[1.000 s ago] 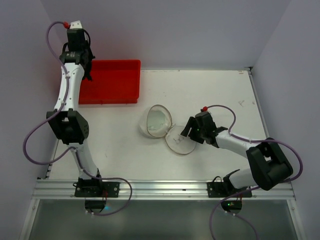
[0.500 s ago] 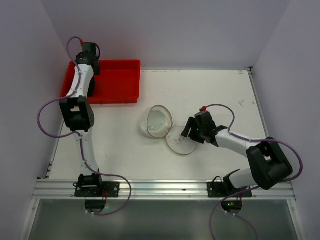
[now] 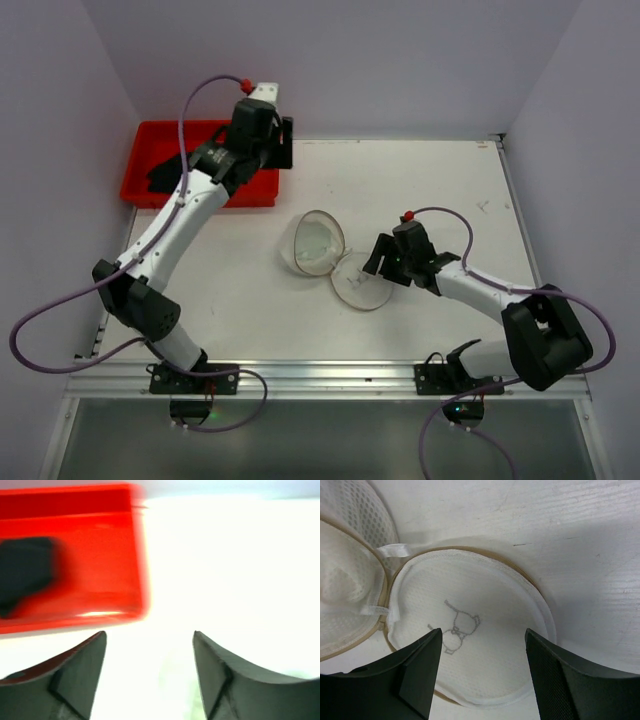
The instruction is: Unzip the laundry bag and remove the bra
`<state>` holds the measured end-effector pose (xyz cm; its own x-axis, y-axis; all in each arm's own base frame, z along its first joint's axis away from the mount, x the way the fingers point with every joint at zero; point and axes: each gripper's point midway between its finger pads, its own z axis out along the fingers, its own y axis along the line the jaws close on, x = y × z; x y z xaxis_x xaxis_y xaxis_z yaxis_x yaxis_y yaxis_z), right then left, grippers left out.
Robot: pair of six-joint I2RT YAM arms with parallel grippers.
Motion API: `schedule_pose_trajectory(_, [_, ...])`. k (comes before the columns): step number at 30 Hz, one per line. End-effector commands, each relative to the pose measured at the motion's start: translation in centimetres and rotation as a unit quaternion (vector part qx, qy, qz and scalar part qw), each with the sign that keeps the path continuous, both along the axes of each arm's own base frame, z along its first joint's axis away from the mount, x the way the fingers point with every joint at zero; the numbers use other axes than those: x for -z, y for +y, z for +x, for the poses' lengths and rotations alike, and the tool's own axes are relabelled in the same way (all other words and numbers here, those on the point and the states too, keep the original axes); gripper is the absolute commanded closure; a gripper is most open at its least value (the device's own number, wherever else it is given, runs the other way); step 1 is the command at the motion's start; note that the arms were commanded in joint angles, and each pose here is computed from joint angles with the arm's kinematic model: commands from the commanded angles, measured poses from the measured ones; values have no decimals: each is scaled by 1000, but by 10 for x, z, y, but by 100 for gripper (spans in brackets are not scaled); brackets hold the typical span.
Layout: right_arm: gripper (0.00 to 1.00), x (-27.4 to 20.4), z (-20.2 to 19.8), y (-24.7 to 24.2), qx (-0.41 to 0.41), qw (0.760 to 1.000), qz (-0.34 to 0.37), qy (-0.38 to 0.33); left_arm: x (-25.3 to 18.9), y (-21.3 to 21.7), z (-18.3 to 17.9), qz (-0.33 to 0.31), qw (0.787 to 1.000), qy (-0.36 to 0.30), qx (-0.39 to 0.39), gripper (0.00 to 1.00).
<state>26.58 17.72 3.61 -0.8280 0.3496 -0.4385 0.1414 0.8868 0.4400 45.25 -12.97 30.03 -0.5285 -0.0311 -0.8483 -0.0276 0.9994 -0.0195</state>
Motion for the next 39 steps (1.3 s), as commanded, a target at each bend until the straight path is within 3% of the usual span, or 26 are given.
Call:
schedule_pose_trajectory(1, [31,-12,0,-1,-5,1000,4,-22,17,-77,-51,-65,995,32,69,29])
schedule_pose_trajectory(4, [31,-12,-2,0,-5,1000,13,-24,33,-153,-102,-76,984,53,155,42])
schedule_pose_trajectory(8, [31,-10,-5,0,-6,999,19,-25,81,-189,-125,-44,976,99,187,55])
schedule_pose_trajectory(10, [31,-10,-7,2,-10,999,24,-25,97,-192,-127,-33,976,112,183,65])
schedule_pose_trajectory(13, [31,-10,-9,2,-15,999,25,-26,120,-189,-121,-11,979,115,166,70])
schedule_pose_trajectory(23, [32,-17,-13,7,-30,998,42,-34,206,-162,-107,64,978,173,94,73])
schedule_pose_trajectory(26, [32,-20,-13,10,-35,997,48,-39,217,-153,-103,55,979,179,77,67])
schedule_pose_trajectory(33, [31,-17,-11,17,-44,997,54,-36,240,-140,-106,62,975,201,69,34])
schedule_pose_trajectory(39, [31,-13,-9,21,-47,997,54,-30,275,-147,-124,39,966,240,91,19])
